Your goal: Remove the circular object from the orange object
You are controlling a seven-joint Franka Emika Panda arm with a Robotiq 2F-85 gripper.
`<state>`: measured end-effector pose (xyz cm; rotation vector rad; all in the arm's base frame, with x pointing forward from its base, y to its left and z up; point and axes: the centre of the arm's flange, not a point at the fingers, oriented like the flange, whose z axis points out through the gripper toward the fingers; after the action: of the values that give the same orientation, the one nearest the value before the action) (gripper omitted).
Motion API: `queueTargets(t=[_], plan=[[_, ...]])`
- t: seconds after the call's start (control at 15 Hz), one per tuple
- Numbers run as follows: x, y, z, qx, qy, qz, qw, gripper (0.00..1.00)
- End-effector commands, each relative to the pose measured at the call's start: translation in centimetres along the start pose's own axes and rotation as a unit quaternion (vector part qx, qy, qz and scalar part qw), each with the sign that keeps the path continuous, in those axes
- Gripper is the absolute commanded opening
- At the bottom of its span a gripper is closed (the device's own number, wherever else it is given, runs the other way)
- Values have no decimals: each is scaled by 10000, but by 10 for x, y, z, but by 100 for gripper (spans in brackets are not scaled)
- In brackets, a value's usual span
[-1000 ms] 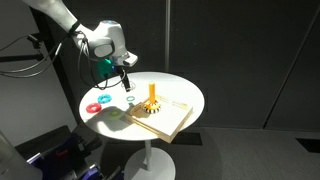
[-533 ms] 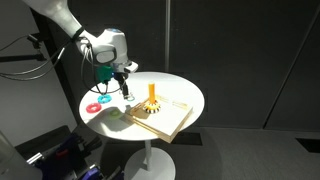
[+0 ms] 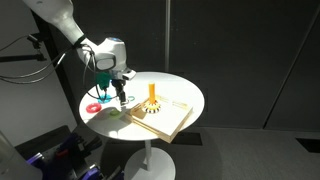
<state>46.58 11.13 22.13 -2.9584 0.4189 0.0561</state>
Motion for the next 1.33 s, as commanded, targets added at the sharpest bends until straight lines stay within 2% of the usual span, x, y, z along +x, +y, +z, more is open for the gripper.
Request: queueTargets(t=[0.0, 0.47, 1.13, 1.2, 1.27], plan=[[-7, 2, 17, -9, 79, -139, 9999, 68], [-13, 13, 45, -132, 250, -179, 9994, 68], [-15, 20, 61, -272, 303, -309, 9987, 68], [-15, 21, 62, -279, 289, -318, 9987, 95], [-15, 21, 61, -282, 282, -321, 9987, 99]])
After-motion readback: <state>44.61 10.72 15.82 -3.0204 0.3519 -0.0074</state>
